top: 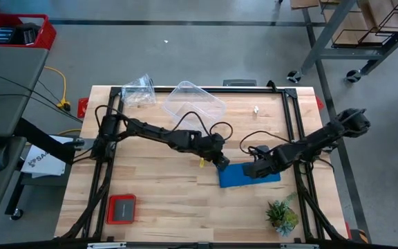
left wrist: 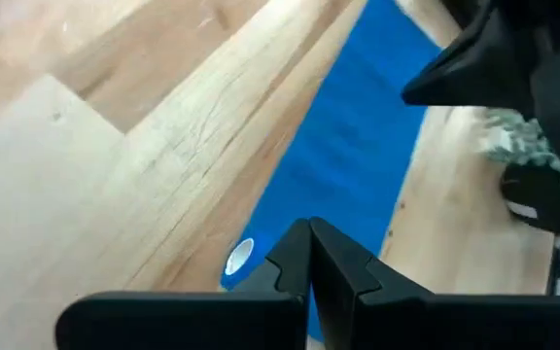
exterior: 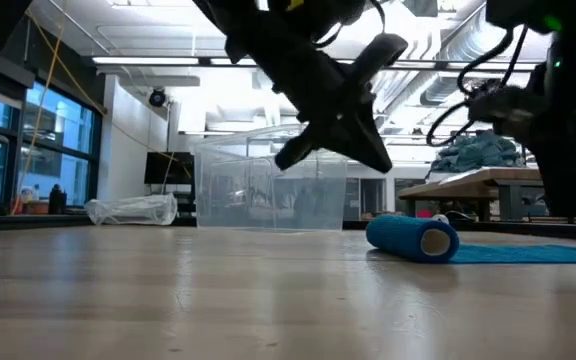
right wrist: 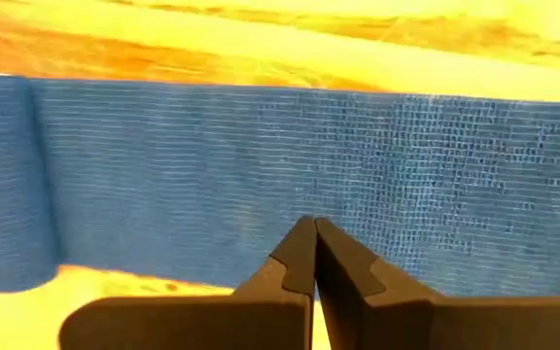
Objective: Roll bandage
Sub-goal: Roll the blue bandage
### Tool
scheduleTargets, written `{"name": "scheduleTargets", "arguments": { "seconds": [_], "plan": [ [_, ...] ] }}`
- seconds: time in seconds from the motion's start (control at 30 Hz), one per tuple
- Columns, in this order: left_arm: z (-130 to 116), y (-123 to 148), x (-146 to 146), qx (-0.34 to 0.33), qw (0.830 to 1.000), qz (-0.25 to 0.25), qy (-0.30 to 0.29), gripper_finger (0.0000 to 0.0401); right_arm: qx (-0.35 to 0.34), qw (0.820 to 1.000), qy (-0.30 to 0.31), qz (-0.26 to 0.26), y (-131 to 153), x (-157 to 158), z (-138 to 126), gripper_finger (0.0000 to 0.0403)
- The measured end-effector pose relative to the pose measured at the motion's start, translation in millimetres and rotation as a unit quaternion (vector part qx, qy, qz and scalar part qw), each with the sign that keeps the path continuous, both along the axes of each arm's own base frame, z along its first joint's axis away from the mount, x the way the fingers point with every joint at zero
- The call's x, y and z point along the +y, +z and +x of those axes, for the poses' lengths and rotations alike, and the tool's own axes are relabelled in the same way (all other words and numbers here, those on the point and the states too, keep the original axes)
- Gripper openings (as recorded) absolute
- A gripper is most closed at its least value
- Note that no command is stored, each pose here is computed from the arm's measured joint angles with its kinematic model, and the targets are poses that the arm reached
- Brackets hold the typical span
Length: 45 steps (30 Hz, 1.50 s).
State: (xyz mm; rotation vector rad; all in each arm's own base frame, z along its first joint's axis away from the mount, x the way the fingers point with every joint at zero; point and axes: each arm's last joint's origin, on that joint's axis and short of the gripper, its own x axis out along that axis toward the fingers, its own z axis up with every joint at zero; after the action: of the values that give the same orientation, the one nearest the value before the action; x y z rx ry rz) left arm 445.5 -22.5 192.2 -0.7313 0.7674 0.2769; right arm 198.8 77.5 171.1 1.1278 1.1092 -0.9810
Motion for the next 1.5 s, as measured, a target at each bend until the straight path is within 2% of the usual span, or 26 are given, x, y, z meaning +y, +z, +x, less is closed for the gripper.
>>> {"name": "scheduleTargets", "arguments": {
  "seconds": [0.1, 0.27, 0.37, 0.5, 0.63, 0.7, 0.77, 0.87, 0.97, 1.07, 1.13, 1.23, 1.33, 1.5],
  "plan": [
    [-8, 7, -1, 0.023, 0.999, 0.029, -0.031, 0.0000, 0.009, 1.000, 0.001, -0.003, 8, -3, -9, 0.0000],
    [-30, -9, -6, 0.150, 0.985, 0.068, -0.048, 0.0000, 0.069, 0.998, -0.007, -0.013, 15, -7, -30, 0.0000],
    [-38, -14, -11, 0.141, 0.986, 0.058, -0.064, 0.0000, 0.086, 0.996, 0.001, -0.010, 17, -5, -35, 0.0000],
    [-42, -17, -23, 0.090, 0.991, 0.035, -0.098, 0.0000, 0.074, 0.997, 0.010, -0.005, 16, -2, -33, 0.0000],
    [-36, -6, -38, 0.046, 0.976, 0.100, -0.188, 0.0000, 0.066, 0.998, 0.017, -0.002, 16, -2, -32, 0.0000],
    [-34, 1, -43, 0.038, 0.970, 0.112, -0.210, 0.0000, 0.067, 0.998, 0.018, -0.002, 16, -2, -32, 0.0000],
    [-29, 10, -43, 0.024, 0.977, 0.097, -0.190, 0.0001, 0.069, 0.997, 0.019, 0.002, 16, -2, -32, 0.0000],
    [-22, 24, -39, 0.006, 0.989, 0.046, -0.138, 0.0014, 0.069, 0.997, 0.021, 0.002, 16, -2, -32, 0.0000],
    [-13, 32, -36, -0.032, 0.994, 0.001, -0.103, 0.0047, 0.070, 0.997, 0.024, 0.001, 16, -2, -32, 0.0000],
    [-9, 24, -30, -0.018, 0.997, -0.055, -0.049, 0.0090, 0.071, 0.997, 0.031, 0.000, 16, -2, -32, 0.0000],
    [-9, 14, -26, 0.016, 0.993, -0.114, 0.012, 0.0118, 0.071, 0.997, 0.031, 0.000, 16, -2, -32, 0.0000],
    [-8, 2, -21, 0.049, 0.982, -0.175, 0.049, 0.0155, 0.070, 0.997, 0.033, -0.001, 16, -2, -32, 0.0000],
    [-6, -3, -20, 0.059, 0.974, -0.210, 0.066, 0.0184, 0.067, 0.997, 0.044, -0.002, 16, -2, -31, 0.0000],
    [-3, -18, -21, 0.079, 0.963, -0.236, 0.104, 0.0217, 0.064, 0.997, 0.044, -0.006, 16, -2, -31, 0.0000]
  ]
}}
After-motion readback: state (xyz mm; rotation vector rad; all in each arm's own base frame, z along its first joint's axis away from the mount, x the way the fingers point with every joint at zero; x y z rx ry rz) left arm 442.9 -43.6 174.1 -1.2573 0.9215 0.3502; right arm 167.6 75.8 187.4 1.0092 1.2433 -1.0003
